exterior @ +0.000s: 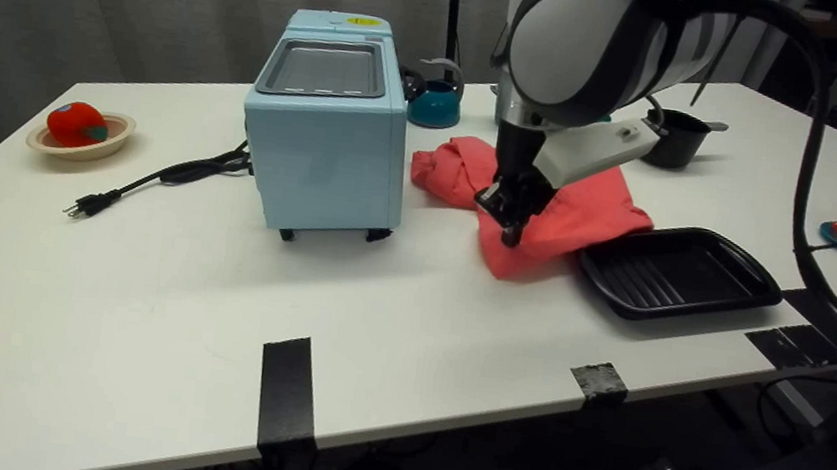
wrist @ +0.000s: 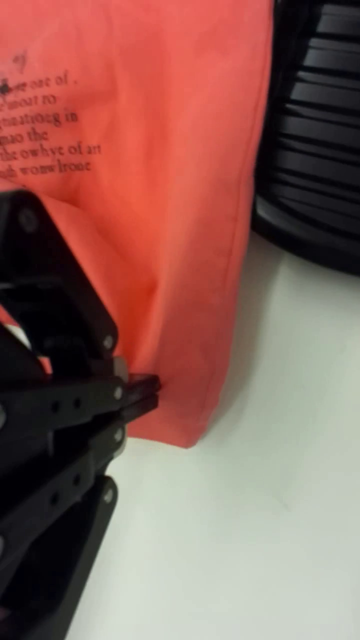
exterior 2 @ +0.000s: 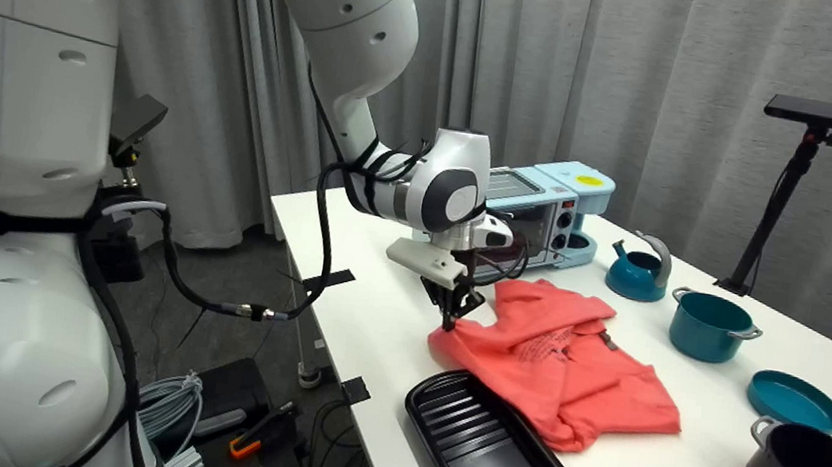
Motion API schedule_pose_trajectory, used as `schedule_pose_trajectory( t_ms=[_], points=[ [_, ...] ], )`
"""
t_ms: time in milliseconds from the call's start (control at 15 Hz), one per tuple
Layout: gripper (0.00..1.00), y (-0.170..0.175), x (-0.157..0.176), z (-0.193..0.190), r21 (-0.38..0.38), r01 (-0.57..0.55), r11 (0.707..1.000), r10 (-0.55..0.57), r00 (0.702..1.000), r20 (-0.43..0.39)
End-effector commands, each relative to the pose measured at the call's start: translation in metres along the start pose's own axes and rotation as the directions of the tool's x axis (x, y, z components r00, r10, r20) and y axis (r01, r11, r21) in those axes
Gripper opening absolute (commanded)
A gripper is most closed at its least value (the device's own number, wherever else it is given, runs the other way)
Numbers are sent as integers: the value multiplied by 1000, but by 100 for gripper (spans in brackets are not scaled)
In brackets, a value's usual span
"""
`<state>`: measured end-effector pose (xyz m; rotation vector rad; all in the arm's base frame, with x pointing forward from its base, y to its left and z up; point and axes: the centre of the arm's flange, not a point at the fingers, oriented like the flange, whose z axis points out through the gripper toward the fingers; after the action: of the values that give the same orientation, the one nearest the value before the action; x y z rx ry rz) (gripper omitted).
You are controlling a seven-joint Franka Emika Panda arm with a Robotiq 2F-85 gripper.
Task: Fold the shirt twice
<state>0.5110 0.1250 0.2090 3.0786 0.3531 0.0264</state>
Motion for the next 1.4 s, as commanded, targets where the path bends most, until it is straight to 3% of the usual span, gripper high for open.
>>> schedule_pose_trajectory(
  t_ms=[0, 333, 667, 1000, 1267, 1333],
  points=[
    [0, 21, 5, -52, 41, -63, 997, 66, 995, -78],
    [0, 72, 34, -101, 50, -207, 977, 213, 951, -224],
    [0, 136, 68, -135, 26, -352, 936, 334, 861, -384],
    [0, 191, 82, -148, -40, -483, 875, 401, 768, -500],
    [0, 228, 88, -150, -67, -582, 810, 463, 706, -537],
    [26, 234, 90, -150, -68, -605, 793, 479, 690, -543]
  ],
)
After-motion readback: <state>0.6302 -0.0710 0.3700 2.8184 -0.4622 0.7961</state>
